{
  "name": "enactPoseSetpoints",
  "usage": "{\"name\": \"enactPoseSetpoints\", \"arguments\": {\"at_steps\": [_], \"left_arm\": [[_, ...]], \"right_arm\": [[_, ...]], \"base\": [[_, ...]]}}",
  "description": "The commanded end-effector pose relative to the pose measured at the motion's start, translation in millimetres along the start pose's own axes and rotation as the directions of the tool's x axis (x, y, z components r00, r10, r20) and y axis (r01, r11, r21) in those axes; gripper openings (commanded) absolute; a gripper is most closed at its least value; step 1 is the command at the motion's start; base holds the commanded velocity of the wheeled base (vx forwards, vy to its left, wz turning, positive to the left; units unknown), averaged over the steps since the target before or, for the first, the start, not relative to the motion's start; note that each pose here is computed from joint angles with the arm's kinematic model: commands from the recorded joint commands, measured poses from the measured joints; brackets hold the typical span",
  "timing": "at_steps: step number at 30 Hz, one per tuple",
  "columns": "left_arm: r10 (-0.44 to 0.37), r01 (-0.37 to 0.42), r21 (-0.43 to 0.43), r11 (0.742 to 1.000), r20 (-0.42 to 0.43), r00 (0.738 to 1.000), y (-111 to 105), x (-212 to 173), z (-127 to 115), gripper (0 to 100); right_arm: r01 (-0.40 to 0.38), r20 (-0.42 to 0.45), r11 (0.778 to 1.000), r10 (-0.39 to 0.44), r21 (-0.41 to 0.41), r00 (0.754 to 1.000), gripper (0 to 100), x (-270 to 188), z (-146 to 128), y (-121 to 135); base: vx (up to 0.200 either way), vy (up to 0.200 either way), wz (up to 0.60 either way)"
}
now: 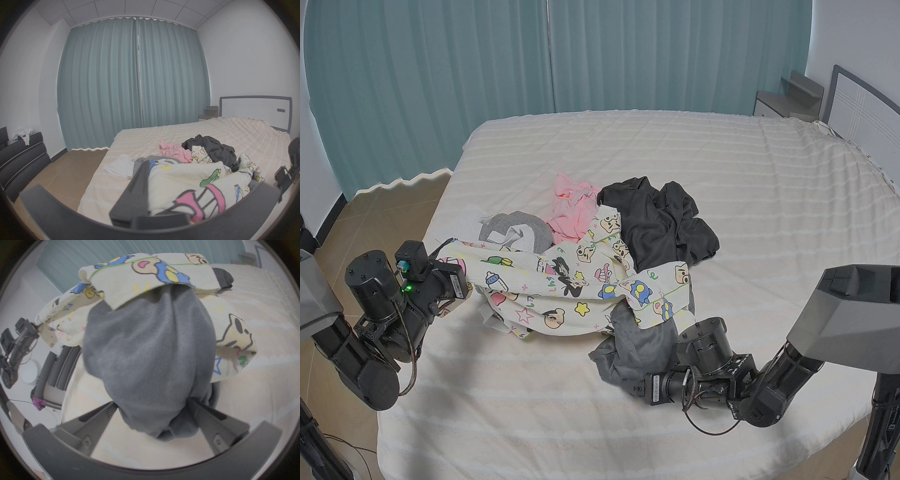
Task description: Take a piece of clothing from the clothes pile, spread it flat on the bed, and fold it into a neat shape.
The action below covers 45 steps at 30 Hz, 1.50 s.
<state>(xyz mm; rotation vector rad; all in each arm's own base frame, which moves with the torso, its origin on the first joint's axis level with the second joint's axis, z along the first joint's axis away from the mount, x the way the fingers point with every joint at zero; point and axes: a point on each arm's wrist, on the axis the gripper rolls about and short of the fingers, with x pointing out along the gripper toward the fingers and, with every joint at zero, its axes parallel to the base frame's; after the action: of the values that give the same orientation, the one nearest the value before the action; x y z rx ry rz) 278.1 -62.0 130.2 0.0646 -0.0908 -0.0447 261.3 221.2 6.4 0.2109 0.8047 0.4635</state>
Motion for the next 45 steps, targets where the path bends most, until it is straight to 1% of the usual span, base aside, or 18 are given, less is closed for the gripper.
{"name": "enactPoseSetpoints", "arguments": {"at_steps": [1, 8, 11, 12, 15, 18, 19, 21, 25, 26, 27, 30, 32, 33, 39, 43, 44, 45], "left_arm": [[0.003, -0.003, -0.005, 1.0, 0.025, 1.0, 1, -3, 6, 0], [0.023, -0.022, -0.011, 1.0, 0.054, 0.998, 8, -6, 15, 0], [0.036, -0.035, -0.01, 0.999, 0.064, 0.997, 12, -6, 18, 0], [0.036, -0.035, -0.01, 0.999, 0.064, 0.997, 12, -6, 18, 0], [0.053, -0.052, -0.013, 0.999, 0.085, 0.995, 17, -6, 23, 0], [0.06, -0.059, -0.013, 0.998, 0.082, 0.995, 19, -8, 23, 0], [0.06, -0.059, -0.013, 0.998, 0.082, 0.995, 19, -8, 23, 0], [0.066, -0.065, -0.014, 0.998, 0.077, 0.995, 20, -8, 22, 0], [0.066, -0.065, -0.014, 0.998, 0.078, 0.995, 20, -8, 22, 0], [0.066, -0.065, -0.014, 0.998, 0.078, 0.995, 20, -8, 22, 0], [0.064, -0.064, -0.013, 0.998, 0.08, 0.995, 20, -9, 23, 0], [0.064, -0.064, -0.012, 0.998, 0.08, 0.995, 21, -9, 23, 0], [0.064, -0.064, -0.012, 0.998, 0.08, 0.995, 21, -9, 23, 0], [0.064, -0.064, -0.012, 0.998, 0.08, 0.995, 21, -9, 23, 0], [0.068, -0.067, -0.012, 0.998, 0.083, 0.994, 21, -9, 24, 0], [0.064, -0.064, -0.008, 0.998, 0.08, 0.995, 20, -9, 23, 0], [0.066, -0.065, -0.008, 0.998, 0.08, 0.995, 20, -9, 23, 0], [0.064, -0.064, -0.008, 0.998, 0.08, 0.995, 20, -9, 23, 0]], "right_arm": [[0.077, -0.011, 0.997, -0.078, -0.016, 0.997, 0, 19, -7, 0], [0.158, 0.008, 0.987, -0.158, -0.038, 0.987, 0, 7, -7, -4], [0.232, 0.054, 0.972, -0.231, -0.02, 0.971, 0, -7, 2, -16], [0.232, 0.054, 0.972, -0.231, -0.02, 0.971, 0, -7, 2, -16], [0.289, 0.077, 0.957, -0.287, -0.009, 0.955, 0, -26, 12, -39], [0.347, 0.133, 0.937, -0.349, 0.039, 0.927, 0, -39, 35, -67], [0.347, 0.133, 0.937, -0.349, 0.039, 0.927, 0, -39, 35, -67], [0.401, 0.185, 0.915, -0.404, 0.055, 0.896, 0, -46, 57, -92], [0.444, 0.266, 0.889, -0.458, 0.115, 0.848, 0, -51, 90, -119], [0.444, 0.266, 0.889, -0.458, 0.115, 0.848, 0, -51, 90, -119], [0.474, 0.289, 0.868, -0.496, 0.146, 0.819, 0, -54, 104, -132], [0.51, 0.29, 0.84, -0.543, 0.186, 0.788, 0, -61, 120, -149], [0.521, 0.288, 0.829, -0.559, 0.203, 0.778, 0, -65, 126, -157], [0.527, 0.299, 0.821, -0.572, 0.22, 0.764, 0, -67, 131, -164], [0.531, 0.334, 0.805, -0.593, 0.264, 0.733, 0, -72, 149, -181], [0.545, 0.244, 0.808, -0.587, 0.222, 0.772, 0, -57, 128, -176], [0.544, 0.24, 0.81, -0.585, 0.218, 0.775, 100, -57, 127, -175], [0.525, 0.231, 0.824, -0.565, 0.214, 0.792, 100, -54, 122, -167]], "base": [[0.0, 0.0, 0.0], [0.0, 0.0, 0.0], [0.0, 0.0, 0.0], [0.0, 0.0, 0.0], [0.0, 0.0, 0.0], [0.0, 0.0, 0.0], [0.0, 0.0, 0.0], [0.0, 0.0, 0.0], [0.0, 0.0, 0.0], [0.0, 0.0, 0.0], [0.0, 0.0, 0.0], [0.0, 0.0, 0.0], [0.0, 0.0, 0.0], [0.0, 0.0, 0.0], [0.0, 0.0, 0.0], [0.0, 0.0, 0.0], [0.0, 0.0, 0.0], [0.0, 0.0, 0.0]]}}
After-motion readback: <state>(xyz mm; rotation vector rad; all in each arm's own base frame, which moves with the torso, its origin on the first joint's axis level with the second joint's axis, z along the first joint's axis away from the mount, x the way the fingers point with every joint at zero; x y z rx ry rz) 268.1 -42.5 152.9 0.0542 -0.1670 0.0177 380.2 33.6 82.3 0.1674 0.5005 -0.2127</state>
